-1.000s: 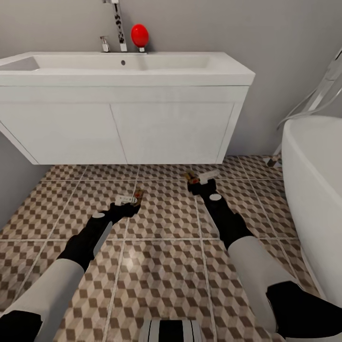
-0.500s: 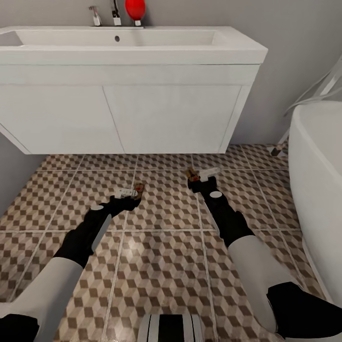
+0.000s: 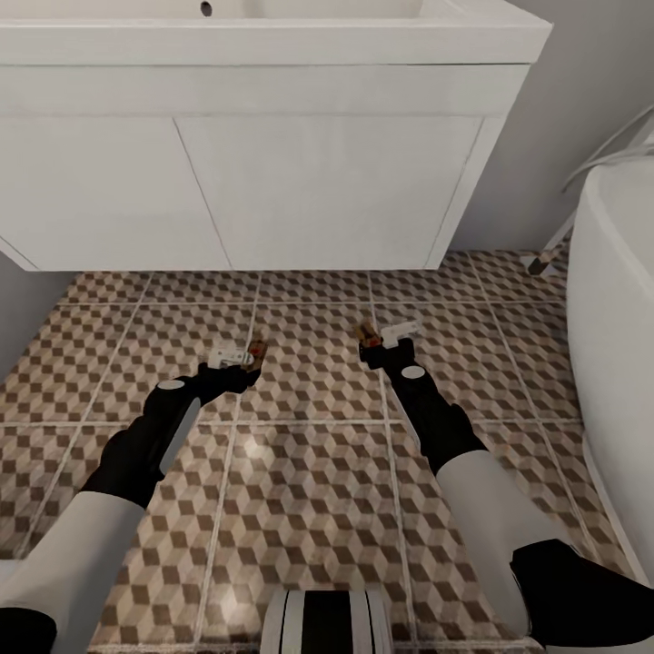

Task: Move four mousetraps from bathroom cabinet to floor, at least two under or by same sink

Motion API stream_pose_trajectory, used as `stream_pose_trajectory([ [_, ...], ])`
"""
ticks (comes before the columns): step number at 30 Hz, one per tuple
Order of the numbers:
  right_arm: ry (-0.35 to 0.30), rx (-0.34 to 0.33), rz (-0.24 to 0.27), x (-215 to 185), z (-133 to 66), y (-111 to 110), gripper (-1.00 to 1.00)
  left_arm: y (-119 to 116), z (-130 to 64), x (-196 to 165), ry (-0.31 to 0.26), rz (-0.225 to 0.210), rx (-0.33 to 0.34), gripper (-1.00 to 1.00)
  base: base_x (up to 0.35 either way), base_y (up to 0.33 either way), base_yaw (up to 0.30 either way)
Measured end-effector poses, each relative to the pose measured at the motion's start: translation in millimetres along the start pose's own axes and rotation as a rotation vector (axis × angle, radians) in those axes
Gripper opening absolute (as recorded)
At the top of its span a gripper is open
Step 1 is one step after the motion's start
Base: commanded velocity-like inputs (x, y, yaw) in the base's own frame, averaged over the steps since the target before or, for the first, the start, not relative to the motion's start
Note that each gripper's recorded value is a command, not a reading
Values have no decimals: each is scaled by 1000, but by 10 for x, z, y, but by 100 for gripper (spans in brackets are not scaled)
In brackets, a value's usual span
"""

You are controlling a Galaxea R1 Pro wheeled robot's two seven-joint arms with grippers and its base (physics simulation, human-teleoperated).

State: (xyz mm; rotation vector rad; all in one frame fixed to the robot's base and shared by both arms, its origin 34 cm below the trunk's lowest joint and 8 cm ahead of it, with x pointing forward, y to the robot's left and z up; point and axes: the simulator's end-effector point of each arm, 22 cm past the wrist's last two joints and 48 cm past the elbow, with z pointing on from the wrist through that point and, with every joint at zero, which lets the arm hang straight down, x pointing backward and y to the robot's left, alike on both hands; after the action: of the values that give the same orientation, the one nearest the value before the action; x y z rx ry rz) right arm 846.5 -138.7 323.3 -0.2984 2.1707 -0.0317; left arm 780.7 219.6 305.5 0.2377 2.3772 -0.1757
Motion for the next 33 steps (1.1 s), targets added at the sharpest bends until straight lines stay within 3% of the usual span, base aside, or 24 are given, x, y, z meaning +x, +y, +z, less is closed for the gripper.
stream_pose_trajectory([
  [15, 83, -19, 7, 628, 235, 127, -100, 12, 270, 414, 53, -6, 8, -100, 0, 0, 0],
  [20, 105, -24, 9, 811, 302, 178, -100, -43, 274, 248, 3, 4, 19, -100, 0, 0, 0],
  [23, 93, -23, 14, 797, 335, 189, -100, -68, 284, 212, -9, 7, 24, -100, 0, 0, 0],
  [33, 99, -24, 23, 1006, 454, 223, -100, 2, 435, 535, 32, 11, 20, -100, 0, 0, 0],
])
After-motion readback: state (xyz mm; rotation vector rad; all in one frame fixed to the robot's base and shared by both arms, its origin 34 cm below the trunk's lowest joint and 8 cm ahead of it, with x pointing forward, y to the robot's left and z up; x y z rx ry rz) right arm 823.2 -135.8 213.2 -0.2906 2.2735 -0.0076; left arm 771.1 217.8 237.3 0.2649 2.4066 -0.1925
